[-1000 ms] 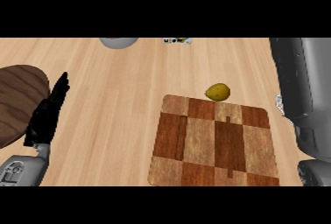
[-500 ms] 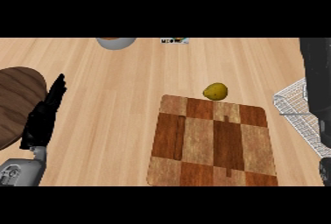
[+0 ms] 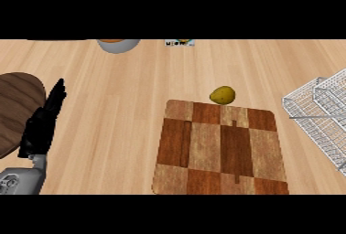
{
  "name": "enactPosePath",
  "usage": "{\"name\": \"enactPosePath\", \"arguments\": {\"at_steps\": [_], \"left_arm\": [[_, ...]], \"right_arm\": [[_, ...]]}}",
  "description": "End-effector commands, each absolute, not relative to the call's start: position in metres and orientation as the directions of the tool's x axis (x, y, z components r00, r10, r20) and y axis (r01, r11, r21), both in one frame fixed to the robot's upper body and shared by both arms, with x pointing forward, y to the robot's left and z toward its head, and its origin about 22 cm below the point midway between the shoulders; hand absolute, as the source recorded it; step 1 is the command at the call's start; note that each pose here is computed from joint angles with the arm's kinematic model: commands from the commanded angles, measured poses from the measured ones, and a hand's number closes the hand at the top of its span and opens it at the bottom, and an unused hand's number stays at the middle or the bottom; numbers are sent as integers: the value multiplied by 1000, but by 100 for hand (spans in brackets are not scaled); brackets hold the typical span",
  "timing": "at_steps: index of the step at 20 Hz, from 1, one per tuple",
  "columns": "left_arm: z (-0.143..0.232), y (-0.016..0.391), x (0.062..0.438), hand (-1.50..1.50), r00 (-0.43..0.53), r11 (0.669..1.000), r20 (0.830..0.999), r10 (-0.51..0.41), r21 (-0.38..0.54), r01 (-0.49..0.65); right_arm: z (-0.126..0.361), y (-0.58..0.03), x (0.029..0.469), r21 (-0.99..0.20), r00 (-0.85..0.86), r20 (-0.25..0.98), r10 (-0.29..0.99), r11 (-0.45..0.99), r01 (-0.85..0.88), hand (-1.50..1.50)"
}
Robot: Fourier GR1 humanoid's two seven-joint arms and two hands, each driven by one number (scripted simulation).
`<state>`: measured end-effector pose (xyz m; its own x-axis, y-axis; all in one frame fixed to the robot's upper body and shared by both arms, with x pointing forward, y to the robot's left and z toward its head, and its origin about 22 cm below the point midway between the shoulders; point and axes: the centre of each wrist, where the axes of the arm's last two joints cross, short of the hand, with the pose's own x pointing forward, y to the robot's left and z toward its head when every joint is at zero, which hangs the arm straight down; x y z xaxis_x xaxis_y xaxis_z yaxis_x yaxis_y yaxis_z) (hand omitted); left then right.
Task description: Pick the squash from the cutting board and place it in the tiered basket
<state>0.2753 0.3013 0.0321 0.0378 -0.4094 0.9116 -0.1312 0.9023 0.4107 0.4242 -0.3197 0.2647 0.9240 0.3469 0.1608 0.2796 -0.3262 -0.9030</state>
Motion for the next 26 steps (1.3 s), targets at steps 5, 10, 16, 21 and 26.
{"name": "enactPosePath", "arguments": {"at_steps": [5, 10, 16, 21, 26], "left_arm": [[26, 305, 272, 0, 39, 903, 911, -410, 412, -124], [31, 309, 276, 0, 47, 903, 912, -407, 409, -130], [29, 294, 281, 0, 46, 913, 922, -384, 387, -132], [31, 300, 272, 0, 45, 901, 909, -414, 416, -121], [29, 294, 281, 0, 44, 908, 917, -396, 398, -130]], "right_arm": [[257, -356, 393, -947, 938, 122, 324, -246, 208, 150], [239, -358, 370, -954, 912, 203, 356, -139, 266, 150], [218, -391, 354, -931, 892, 362, 271, 55, 361, 150], [191, -390, 345, -906, 884, 422, 200, 116, 406, -150], [182, -382, 322, -802, 777, 587, 229, 35, 596, -150]]}}
